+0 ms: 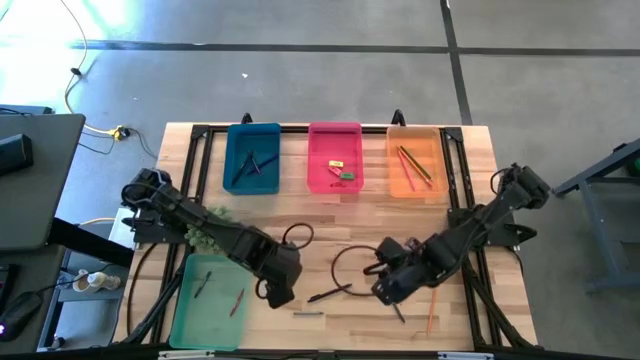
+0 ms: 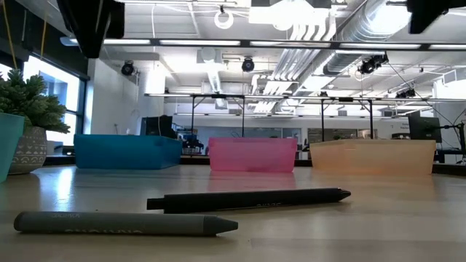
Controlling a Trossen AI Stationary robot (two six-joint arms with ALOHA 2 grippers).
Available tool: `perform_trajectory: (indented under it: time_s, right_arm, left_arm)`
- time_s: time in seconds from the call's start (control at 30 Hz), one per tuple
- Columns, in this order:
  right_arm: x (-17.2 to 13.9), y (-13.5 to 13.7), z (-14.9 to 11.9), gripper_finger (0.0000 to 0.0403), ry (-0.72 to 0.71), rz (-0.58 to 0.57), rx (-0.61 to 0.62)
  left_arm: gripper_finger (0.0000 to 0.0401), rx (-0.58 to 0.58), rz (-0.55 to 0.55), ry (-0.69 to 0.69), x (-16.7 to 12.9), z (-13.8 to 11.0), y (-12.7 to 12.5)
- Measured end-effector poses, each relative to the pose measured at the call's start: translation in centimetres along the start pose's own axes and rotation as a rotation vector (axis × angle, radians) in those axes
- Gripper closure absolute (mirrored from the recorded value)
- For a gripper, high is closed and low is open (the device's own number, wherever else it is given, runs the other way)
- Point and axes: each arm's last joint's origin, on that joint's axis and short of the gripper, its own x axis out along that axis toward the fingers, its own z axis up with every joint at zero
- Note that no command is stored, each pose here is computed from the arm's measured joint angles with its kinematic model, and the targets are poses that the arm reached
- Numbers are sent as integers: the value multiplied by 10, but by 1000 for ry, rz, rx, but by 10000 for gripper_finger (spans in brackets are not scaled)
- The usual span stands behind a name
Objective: Sort crayons/erasers/pens/pencils in bins
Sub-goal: Put the green crayon into the green bin
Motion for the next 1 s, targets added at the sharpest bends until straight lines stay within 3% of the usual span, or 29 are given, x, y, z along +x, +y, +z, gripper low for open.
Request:
perform_trajectory:
  time_s: [0.27,0.63,1.0]
  right_arm:
    - [22,12,-30,265,89,-62,113]
    - [56,21,-52,265,172,-174,260]
    - [93,26,-68,265,264,-270,253]
  left_arm:
    - [247,38,-69,26,0,-12,-13]
    - [247,109,-86,47,0,-16,-16]
    - [247,152,-87,43,0,-13,-14]
